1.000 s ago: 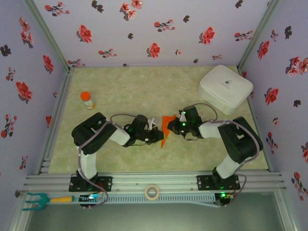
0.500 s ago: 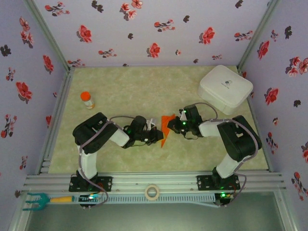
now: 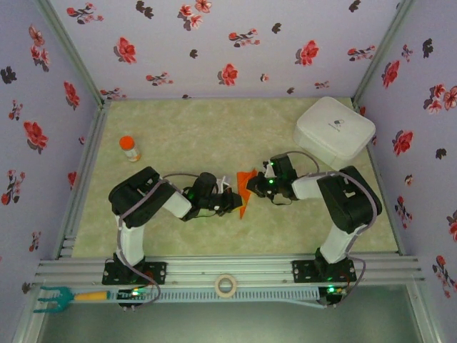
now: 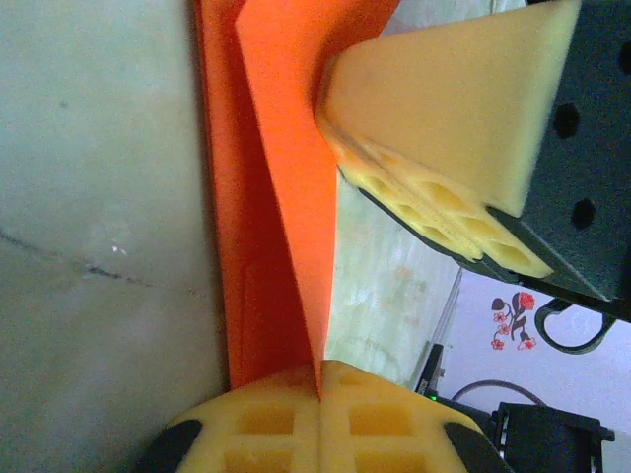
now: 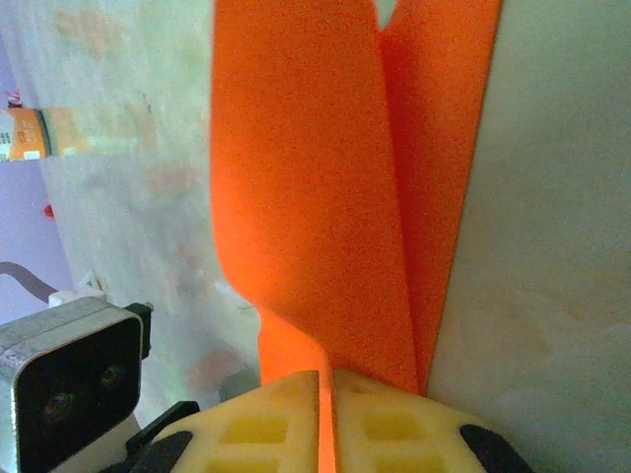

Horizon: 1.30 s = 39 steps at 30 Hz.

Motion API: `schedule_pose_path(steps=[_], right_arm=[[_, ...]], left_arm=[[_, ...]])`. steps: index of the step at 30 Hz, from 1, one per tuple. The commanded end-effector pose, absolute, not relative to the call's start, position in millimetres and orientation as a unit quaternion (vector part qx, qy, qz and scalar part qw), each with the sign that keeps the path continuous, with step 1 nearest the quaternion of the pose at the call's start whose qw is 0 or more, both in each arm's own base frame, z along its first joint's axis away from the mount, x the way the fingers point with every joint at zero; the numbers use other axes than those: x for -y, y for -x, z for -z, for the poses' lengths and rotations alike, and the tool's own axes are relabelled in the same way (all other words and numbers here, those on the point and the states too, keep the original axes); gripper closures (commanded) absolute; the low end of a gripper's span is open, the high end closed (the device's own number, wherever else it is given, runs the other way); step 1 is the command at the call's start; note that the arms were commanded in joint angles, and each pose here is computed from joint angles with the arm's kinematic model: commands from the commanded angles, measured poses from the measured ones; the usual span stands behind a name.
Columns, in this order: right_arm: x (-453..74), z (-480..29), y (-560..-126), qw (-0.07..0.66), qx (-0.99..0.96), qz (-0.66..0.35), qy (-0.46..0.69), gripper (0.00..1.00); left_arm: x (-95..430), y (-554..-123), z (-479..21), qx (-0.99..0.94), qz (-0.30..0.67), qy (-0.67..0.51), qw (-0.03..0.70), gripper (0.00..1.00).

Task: Fold a paper plane with a square sheet of paper (pick it up from the middle)
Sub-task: Fold the wing for the fifth time at the center of the table.

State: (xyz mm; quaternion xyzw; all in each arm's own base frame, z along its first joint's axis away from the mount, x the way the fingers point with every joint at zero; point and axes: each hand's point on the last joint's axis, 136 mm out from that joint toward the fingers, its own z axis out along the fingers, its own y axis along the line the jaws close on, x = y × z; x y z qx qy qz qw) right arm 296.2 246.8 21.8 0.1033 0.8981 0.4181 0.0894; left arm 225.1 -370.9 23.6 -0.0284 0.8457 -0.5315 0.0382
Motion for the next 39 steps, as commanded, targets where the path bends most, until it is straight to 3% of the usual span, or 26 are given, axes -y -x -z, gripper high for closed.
schedule_pose_path(steps=[1,6,15,19,26,35,39], right_arm=[[-242,-10,-298,0.082,-0.909,-0.396,-0.102,0.88],[-237,5,-292,0.061,-0.919,-0.374,-0.109,0.88],[-230,13,-284,0.046,-0.933,-0.340,-0.112,0.89],[-228,14,-283,0.045,-0.935,-0.332,-0.113,0.90],[-227,15,-281,0.044,-0.939,-0.323,-0.113,0.90],[-225,17,-278,0.040,-0.943,-0.310,-0.112,0.90],[-224,18,-277,0.039,-0.945,-0.305,-0.112,0.90]], left_arm=[[336,-217,35,-0.891,0.446,0.089,0.010,1.00],[335,-218,34,-0.891,0.446,0.089,0.011,1.00],[334,-209,24,-0.903,0.424,0.060,0.005,0.82],[338,-199,18,-0.910,0.413,0.031,-0.010,0.84],[338,-190,14,-0.917,0.399,0.008,-0.019,0.99],[345,-173,9,-0.927,0.371,-0.043,-0.044,0.85],[341,-165,10,-0.934,0.349,-0.057,-0.049,0.93]])
